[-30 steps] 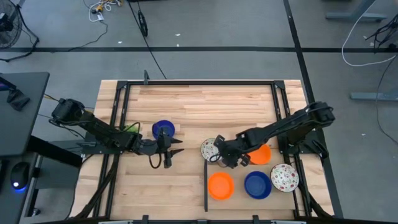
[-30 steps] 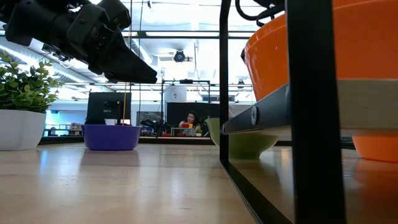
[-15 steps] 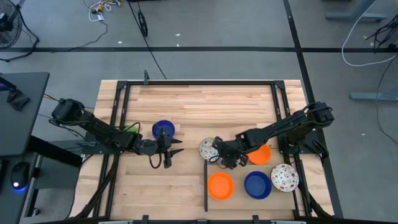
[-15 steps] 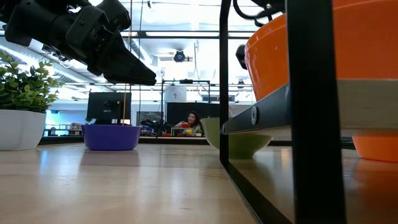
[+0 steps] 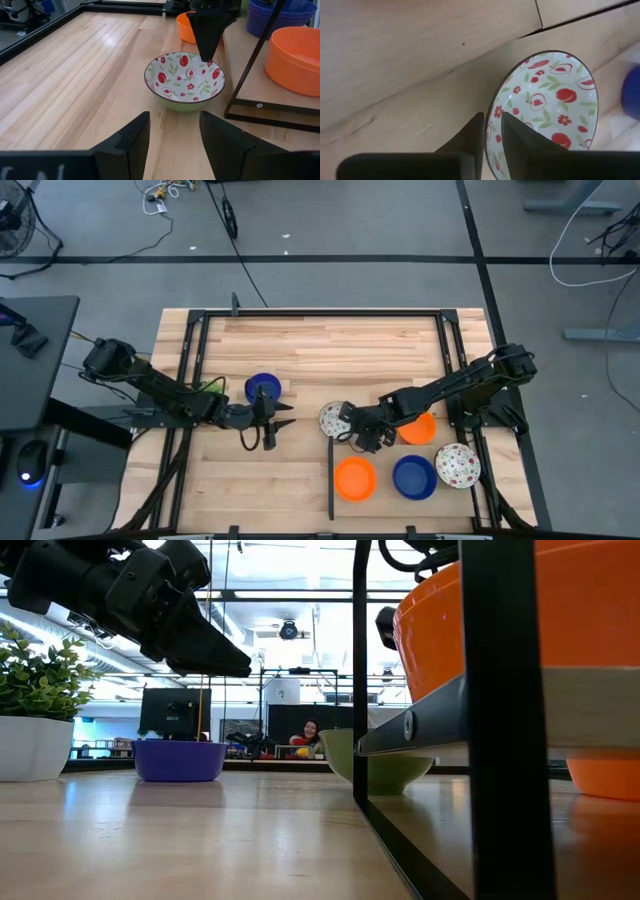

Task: Pick & Place Mini bowls
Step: Stack the white bowl on the white bowl on the shelf

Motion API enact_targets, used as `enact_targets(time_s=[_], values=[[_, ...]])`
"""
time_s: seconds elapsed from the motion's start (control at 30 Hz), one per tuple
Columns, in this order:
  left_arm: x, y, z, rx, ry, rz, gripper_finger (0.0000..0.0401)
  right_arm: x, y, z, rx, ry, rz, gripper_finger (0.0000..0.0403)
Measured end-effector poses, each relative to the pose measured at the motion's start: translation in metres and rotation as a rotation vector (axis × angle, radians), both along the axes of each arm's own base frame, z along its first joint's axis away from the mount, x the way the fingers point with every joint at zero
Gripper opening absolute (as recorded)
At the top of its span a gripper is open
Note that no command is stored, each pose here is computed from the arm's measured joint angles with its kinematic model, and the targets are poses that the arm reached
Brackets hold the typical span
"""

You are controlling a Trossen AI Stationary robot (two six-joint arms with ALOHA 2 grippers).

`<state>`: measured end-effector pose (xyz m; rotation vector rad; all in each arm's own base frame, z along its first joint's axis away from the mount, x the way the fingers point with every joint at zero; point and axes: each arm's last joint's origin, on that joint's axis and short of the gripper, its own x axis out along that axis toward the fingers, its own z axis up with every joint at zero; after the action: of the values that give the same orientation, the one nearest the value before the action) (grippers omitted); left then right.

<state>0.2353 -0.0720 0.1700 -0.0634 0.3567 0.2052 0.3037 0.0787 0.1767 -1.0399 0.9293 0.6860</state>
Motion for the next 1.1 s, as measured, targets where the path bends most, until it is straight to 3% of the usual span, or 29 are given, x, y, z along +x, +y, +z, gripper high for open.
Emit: enact_targets(time_s=[0.37, 0.63, 0.9, 1.1], values=[[0.000, -0.001, 0.000, -0.011, 0.002, -0.018, 0.0177, 0.006, 0.001, -0.012, -0.010, 0.010, 0.011, 0.0061], [0.000, -0.001, 0.000, -0.013, 0.001, -0.019, 0.0177, 0.007, 0.001, -0.012, -0.006, -0.003, 0.009, 0.0016], [0.000, -0.001, 0.000, -0.015, 0.003, -0.023, 0.0177, 0.007, 0.004, -0.011, 0.027, -0.009, -0.054, 0.0011], [0.000, -0.001, 0.000, -0.014, 0.003, -0.023, 0.0177, 0.003, 0.015, -0.005, -0.039, -0.066, -0.134, 0.0006]])
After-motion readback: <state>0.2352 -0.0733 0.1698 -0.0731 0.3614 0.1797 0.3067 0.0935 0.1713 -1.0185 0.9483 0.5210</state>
